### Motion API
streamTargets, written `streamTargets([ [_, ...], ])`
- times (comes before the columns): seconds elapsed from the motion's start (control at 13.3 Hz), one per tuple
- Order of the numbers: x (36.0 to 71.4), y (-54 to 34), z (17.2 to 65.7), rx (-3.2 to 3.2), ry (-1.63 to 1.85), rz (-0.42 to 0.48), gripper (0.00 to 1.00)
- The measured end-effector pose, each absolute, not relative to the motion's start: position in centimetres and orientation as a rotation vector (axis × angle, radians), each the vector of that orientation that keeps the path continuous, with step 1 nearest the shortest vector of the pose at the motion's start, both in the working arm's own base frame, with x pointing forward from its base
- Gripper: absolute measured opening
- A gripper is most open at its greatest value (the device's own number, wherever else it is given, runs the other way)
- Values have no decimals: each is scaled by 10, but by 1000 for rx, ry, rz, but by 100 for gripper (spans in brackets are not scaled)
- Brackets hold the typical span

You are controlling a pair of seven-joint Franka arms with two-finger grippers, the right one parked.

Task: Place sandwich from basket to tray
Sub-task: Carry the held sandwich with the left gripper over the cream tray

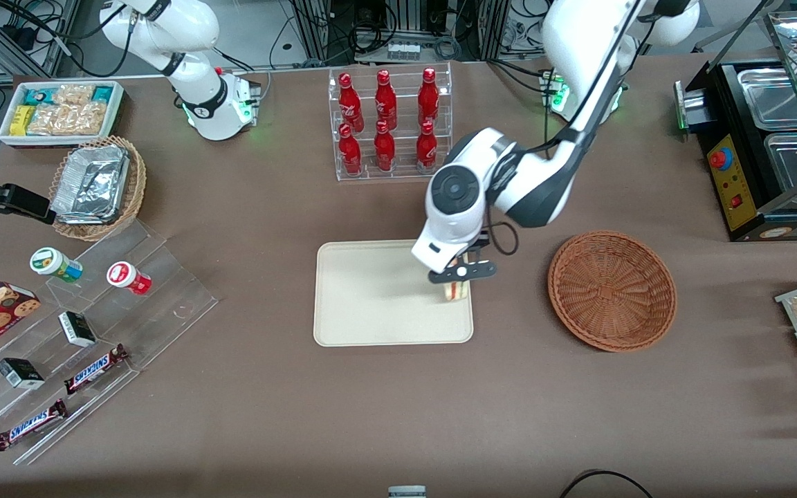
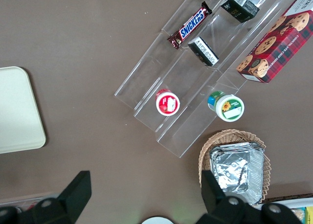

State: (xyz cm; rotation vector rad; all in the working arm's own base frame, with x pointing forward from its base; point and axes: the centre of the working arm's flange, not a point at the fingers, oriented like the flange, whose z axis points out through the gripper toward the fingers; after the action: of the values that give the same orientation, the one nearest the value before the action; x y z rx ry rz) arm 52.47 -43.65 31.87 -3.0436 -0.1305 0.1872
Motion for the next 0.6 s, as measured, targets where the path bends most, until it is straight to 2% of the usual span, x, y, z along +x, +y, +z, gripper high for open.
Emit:
streamTargets([
  [0.3, 529, -459, 282, -3038, -85, 210, 15],
  [0.6, 533, -476, 261, -3066, -65, 179, 15],
])
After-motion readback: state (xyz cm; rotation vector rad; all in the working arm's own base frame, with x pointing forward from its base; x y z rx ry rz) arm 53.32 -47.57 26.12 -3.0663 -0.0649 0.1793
